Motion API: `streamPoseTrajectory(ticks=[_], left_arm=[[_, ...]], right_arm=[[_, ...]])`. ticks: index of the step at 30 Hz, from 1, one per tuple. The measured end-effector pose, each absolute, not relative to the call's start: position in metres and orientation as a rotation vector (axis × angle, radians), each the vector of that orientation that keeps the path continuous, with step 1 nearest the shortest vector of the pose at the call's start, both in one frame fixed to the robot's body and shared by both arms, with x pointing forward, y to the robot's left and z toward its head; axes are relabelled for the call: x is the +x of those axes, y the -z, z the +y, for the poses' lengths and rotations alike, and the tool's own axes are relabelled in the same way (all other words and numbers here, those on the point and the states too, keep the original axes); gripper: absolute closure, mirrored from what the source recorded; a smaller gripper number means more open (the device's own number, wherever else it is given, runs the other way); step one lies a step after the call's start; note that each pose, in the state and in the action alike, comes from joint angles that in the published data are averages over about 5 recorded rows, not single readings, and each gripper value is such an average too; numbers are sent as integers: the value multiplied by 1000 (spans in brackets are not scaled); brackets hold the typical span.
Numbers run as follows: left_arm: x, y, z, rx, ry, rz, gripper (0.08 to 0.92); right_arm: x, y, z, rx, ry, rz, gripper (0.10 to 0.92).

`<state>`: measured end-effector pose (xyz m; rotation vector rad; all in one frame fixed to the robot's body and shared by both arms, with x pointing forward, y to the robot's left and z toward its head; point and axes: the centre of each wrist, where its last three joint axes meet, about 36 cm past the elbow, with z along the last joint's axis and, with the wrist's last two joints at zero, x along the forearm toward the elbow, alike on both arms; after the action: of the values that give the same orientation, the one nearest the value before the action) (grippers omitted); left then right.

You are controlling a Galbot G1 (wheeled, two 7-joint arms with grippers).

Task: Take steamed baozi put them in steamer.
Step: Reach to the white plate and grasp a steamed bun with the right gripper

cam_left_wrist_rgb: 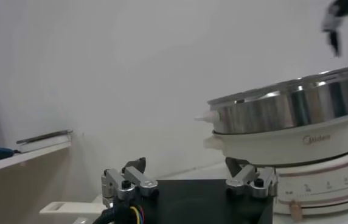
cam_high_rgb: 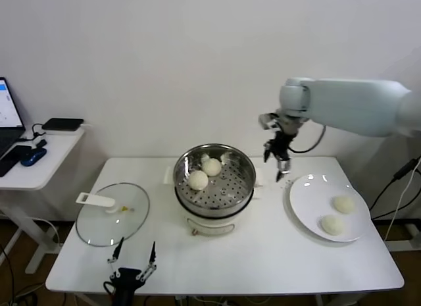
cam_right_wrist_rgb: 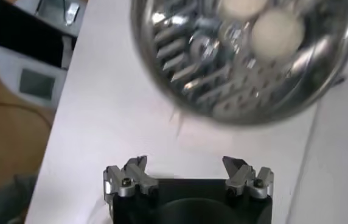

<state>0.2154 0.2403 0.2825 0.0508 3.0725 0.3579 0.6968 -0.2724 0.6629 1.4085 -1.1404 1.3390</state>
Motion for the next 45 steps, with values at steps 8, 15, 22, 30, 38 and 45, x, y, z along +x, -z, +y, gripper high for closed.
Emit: streamPoseTrajectory(ticks=[8,15,22,30,38,45], left_arm=[[214,-279,237,44,-361,3081,177],[210,-274,235,40,-374,3096,177],[205,-271,235,38,-385,3111,177],[204,-269,235,38,-395,3117,177],[205,-268,236,35,-397,3117,177],[206,-268,236,34,-396,3116,177]], right_arm=[[672,-609,-358,1350,-1292,-1126,200],[660,-560,-396,1324,-1281,-1111,200],[658,-524,-419,1292,-1286,-1105,200],[654,-492,-432,1279,-1265,-1096,200],[648,-474,-442,1267,-1240,-1088,200],[649,-468,-446,1258,-1234,-1102,204]])
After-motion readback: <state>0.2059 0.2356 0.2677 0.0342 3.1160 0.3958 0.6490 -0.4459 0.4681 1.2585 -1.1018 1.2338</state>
